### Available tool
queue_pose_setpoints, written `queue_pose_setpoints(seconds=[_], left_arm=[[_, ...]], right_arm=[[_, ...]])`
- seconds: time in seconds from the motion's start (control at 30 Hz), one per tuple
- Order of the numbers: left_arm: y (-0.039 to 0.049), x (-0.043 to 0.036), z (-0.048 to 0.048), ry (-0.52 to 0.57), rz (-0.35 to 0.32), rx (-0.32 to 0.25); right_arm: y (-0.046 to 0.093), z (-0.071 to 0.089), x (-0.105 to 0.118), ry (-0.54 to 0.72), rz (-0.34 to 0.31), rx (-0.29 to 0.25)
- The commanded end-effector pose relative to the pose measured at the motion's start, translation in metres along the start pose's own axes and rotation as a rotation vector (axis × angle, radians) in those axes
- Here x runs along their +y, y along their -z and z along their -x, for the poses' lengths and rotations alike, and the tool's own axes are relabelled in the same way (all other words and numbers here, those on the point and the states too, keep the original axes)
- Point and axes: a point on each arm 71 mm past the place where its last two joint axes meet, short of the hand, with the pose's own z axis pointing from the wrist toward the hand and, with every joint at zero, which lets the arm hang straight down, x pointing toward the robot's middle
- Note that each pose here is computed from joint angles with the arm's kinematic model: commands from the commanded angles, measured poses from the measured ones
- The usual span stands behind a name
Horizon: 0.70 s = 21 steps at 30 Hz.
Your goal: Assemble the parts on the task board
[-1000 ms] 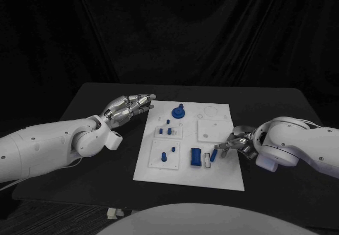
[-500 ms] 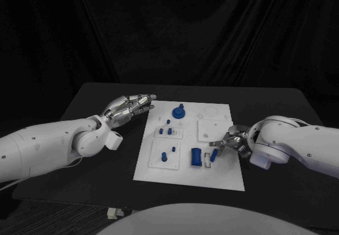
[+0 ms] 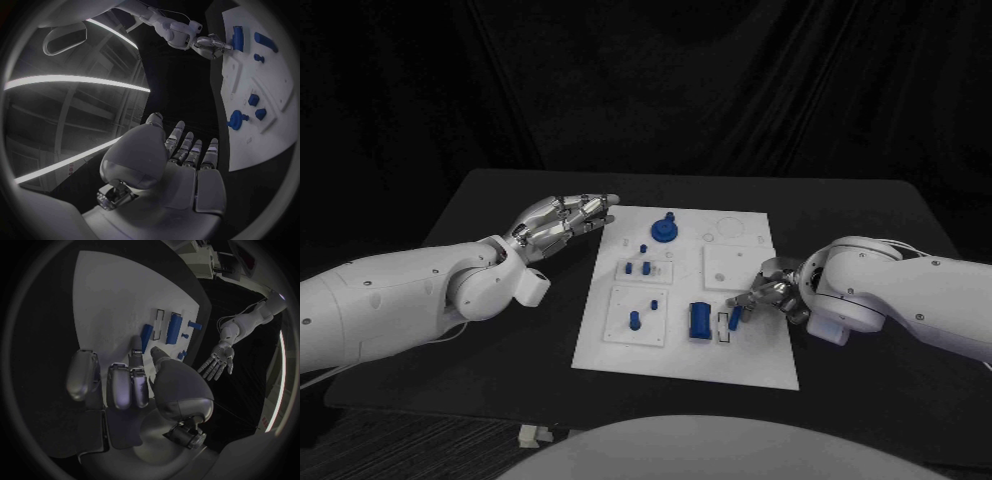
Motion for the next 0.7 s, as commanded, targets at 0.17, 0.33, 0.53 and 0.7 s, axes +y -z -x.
queue_pose_setpoints(seconds=[0.17, 0.33, 0.53, 0.7], left_arm=[[-0.0007, 0.0000, -0.0023, 0.014, -0.004, 0.016], [-0.0007, 0.0003, -0.0024, 0.016, -0.001, 0.019], [0.0000, 0.0002, -0.0022, 0.016, 0.002, 0.018], [0.0005, 0.0002, -0.0018, 0.016, 0.004, 0.017]], right_arm=[[-0.003, -0.005, 0.002, 0.094, -0.017, -0.021], [-0.004, -0.007, 0.009, 0.106, -0.003, -0.047], [-0.004, -0.009, 0.017, 0.170, 0.014, -0.101], [-0.004, -0.010, 0.021, 0.253, 0.024, -0.132]])
